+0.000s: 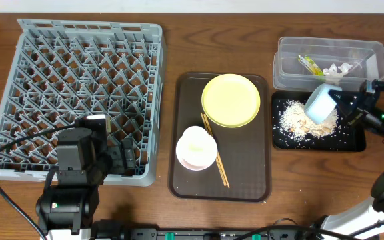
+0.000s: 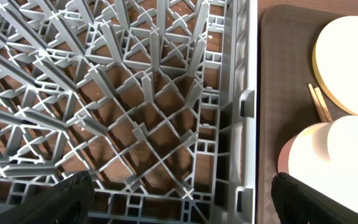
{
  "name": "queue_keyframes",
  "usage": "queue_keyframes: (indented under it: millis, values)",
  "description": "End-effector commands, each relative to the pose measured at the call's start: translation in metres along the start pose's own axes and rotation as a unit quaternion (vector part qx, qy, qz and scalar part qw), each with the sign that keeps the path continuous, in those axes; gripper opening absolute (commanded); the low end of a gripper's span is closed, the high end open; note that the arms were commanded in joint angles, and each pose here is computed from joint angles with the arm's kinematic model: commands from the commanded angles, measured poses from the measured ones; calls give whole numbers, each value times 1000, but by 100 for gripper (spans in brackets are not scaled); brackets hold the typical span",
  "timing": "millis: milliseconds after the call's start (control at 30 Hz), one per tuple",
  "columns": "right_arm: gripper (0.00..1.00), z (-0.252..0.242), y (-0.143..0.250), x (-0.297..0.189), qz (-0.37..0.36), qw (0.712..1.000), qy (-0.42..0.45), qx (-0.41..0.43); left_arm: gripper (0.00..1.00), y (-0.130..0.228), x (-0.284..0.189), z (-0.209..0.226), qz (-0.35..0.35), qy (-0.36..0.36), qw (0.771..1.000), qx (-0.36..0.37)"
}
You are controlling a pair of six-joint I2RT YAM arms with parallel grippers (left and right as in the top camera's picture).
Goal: Sort waste into correct bins and load items into the dishwasher
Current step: 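Tip the blue bowl over the black tray to dump the rice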
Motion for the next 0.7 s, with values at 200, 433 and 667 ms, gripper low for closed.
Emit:
queue_keyframes:
  millis: [200,433,667]
  values:
    - [1,-8,14,40,45,997,48,-26,93,-4,-4,-1,-6,2,1000,0]
    - [1,9,20,50,82,991,-9,-102,93,-4,-4,-1,-6,2,1000,1]
    - [1,5,25,55,83,991,12,-107,93,-4,-3,-1,-6,1,1000,1]
Point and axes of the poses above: each gripper's point midway between its finger pads, its own x axis out along the fingers, its own z axis along the line the jaws close on, y = z × x, the point moved 7 cm from there along -x, back along the fingers, and after that the axes turned 5 degrees about x, right-handed, at the moved point
